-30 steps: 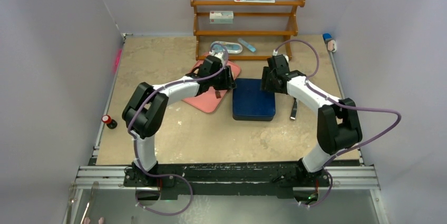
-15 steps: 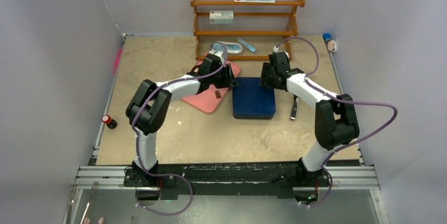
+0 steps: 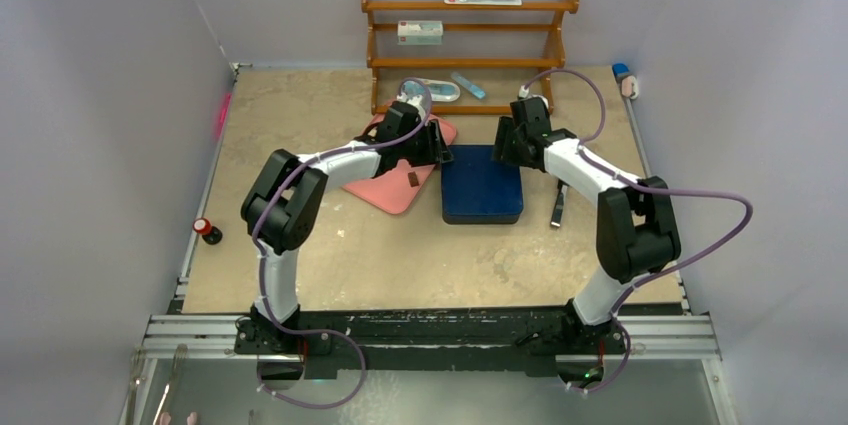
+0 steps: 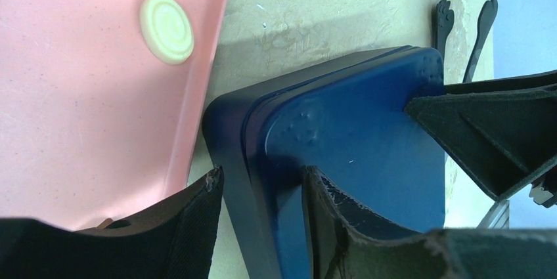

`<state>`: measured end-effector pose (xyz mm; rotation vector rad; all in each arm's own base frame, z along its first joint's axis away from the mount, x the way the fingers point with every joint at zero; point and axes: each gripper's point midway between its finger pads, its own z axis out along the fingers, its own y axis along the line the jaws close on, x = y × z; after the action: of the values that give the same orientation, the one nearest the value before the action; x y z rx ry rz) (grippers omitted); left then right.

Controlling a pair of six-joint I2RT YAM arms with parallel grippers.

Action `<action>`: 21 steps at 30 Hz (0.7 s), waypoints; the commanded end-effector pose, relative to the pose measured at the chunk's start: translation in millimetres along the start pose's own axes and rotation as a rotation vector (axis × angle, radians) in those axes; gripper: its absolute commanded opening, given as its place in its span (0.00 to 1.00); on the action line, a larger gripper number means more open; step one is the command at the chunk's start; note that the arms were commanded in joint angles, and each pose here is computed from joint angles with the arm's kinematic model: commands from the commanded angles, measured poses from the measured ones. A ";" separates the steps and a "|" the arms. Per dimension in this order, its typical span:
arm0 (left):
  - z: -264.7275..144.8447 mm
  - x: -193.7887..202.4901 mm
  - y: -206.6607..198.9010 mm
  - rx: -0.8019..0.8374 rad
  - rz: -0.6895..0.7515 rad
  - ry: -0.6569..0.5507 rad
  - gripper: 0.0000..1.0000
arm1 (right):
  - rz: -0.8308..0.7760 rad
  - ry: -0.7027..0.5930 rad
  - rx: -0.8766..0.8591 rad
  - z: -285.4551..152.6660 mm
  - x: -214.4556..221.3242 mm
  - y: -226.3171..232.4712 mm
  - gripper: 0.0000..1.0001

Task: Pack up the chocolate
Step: Close the box lid on the packing box, then reset both arms

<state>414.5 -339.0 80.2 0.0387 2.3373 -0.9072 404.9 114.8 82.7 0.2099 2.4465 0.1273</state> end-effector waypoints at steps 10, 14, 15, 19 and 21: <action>-34.7 -48.9 -31.2 0.075 0.060 -0.170 0.53 | -0.048 -0.166 -0.036 -45.1 -42.4 1.8 0.69; -51.1 -61.9 -40.8 0.085 0.084 -0.225 0.54 | -0.046 -0.221 -0.034 -63.8 -55.8 0.1 0.69; -56.7 -64.4 -41.9 0.081 0.093 -0.244 0.54 | -0.044 -0.237 -0.022 -68.5 -57.8 -3.1 0.69; -81.7 -64.9 -31.8 0.038 0.149 -0.329 0.54 | -0.042 -0.278 0.043 -81.6 -54.1 -21.6 0.69; -97.1 -64.8 -20.6 -0.033 0.198 -0.385 0.55 | -0.046 -0.283 0.112 -84.8 -47.4 -37.5 0.70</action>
<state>410.2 -311.8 157.7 0.0566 2.0927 -0.8666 395.0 95.4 168.9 0.1678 2.2140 0.1010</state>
